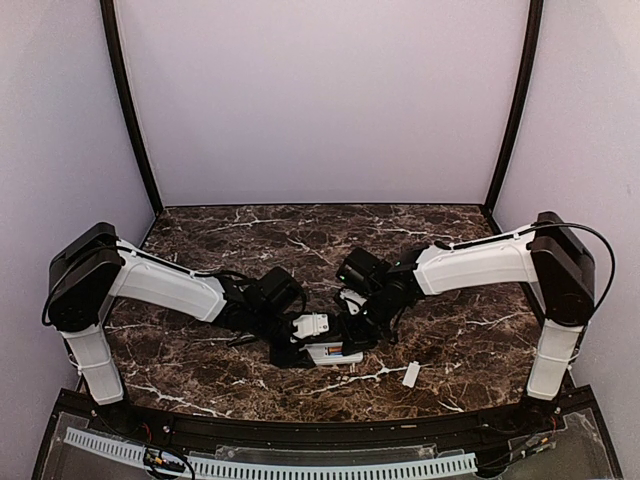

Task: Load the batteries into the remote control
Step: Press the battery in the battery compartment.

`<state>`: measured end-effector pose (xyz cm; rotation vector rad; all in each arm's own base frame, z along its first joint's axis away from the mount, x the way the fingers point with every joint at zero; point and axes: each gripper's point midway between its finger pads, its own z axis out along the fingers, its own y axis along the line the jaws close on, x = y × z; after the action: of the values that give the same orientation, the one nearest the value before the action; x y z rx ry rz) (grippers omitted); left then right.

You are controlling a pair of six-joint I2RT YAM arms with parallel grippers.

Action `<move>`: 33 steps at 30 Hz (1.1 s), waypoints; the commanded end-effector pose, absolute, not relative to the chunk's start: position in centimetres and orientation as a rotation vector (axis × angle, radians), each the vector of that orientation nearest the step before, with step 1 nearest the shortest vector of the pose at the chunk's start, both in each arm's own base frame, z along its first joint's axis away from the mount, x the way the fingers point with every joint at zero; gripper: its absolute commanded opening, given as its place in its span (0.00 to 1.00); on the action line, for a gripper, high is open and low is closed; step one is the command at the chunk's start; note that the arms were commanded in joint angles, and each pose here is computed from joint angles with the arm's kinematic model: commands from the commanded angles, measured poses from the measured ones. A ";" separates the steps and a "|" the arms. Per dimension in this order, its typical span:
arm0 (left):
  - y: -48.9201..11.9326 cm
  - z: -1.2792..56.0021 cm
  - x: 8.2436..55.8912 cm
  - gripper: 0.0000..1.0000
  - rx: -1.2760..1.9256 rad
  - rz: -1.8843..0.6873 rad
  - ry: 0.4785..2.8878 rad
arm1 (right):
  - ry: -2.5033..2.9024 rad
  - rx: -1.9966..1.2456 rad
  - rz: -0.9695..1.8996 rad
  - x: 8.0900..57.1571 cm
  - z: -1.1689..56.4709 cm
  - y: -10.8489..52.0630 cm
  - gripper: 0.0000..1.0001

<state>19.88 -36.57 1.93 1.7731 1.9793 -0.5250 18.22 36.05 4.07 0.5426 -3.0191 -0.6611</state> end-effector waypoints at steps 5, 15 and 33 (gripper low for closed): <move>-35.2 -0.2 19.1 0.38 1.809 -0.486 2.064 | -2.987 0.464 -0.472 16.9 -0.5 33.1 0.00; -35.2 -0.3 19.0 0.38 1.808 -0.485 2.068 | -3.024 0.567 -0.757 19.1 5.6 36.2 0.00; -35.2 -0.3 19.0 0.38 1.807 -0.490 2.071 | -3.056 0.535 -0.810 20.6 6.1 36.6 0.00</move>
<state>19.96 -36.56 1.93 1.7632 1.9885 -0.5213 18.65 35.91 4.32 0.5428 -3.0017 -0.7279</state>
